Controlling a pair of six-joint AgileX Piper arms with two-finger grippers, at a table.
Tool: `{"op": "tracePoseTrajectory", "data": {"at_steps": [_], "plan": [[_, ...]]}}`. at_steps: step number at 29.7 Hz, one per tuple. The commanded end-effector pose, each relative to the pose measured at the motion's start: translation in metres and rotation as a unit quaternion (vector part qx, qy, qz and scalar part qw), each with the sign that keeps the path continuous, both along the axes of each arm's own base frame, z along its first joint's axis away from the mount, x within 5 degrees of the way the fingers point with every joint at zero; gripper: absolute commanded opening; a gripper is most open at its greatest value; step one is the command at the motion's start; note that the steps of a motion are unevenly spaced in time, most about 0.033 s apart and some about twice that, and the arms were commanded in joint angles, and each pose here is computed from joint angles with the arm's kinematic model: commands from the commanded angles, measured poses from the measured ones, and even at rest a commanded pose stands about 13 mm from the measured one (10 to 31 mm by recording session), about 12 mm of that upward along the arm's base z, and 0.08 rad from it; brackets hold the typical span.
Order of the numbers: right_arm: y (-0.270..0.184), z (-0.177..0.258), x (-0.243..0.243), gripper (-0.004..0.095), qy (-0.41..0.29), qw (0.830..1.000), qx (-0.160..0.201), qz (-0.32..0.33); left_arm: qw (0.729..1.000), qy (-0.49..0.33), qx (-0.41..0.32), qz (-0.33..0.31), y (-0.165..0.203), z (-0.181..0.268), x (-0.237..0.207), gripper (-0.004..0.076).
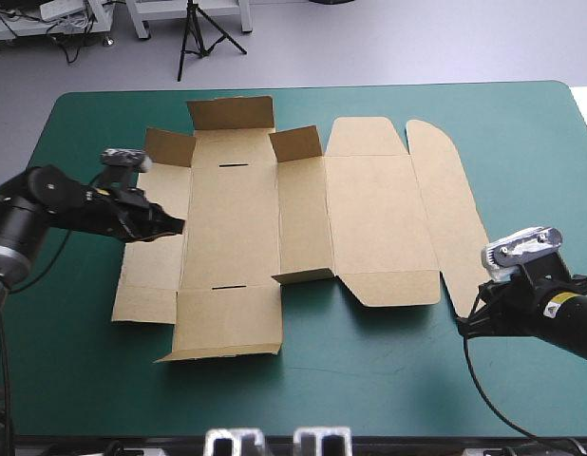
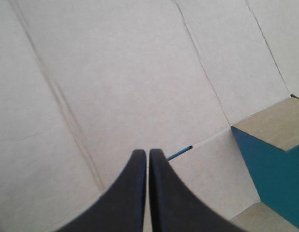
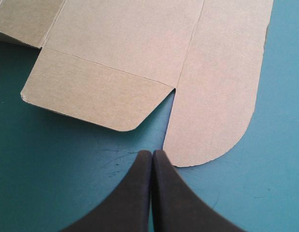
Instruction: Fold the box
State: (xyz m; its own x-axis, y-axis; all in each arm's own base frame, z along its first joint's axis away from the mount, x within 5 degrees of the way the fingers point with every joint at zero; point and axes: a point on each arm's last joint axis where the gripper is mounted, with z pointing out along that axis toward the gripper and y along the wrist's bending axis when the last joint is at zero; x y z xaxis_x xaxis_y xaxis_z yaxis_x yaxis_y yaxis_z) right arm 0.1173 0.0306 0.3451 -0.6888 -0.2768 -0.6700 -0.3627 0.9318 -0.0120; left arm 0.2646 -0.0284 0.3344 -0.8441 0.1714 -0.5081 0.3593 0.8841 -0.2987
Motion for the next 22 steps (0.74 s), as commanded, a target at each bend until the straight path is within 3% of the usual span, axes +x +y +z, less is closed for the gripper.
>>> {"op": "tracePoseTrajectory", "data": {"at_steps": [1,8,11,17,22], "plan": [[0.001,0.011,0.003,-0.0019,-0.041,0.999,0.006,0.004,0.999,-0.002,-0.033,0.041,0.039,0.020,-0.010,0.0012],[0.001,0.011,0.003,-0.0019,-0.042,0.999,0.000,0.010,0.990,0.019,-0.039,0.137,0.093,0.018,-0.023,0.0026],[0.001,0.011,0.003,-0.0019,-0.043,0.999,-0.001,0.012,0.989,0.022,-0.037,0.145,0.100,0.014,-0.021,0.0114],[0.001,0.011,0.003,-0.0019,-0.045,0.999,-0.006,0.018,0.983,0.075,-0.069,0.150,0.112,-0.015,0.001,0.0424],[0.001,0.011,0.003,-0.0018,-0.045,0.999,-0.007,0.020,0.978,0.117,-0.087,0.148,0.120,-0.042,0.016,0.0453]]}}
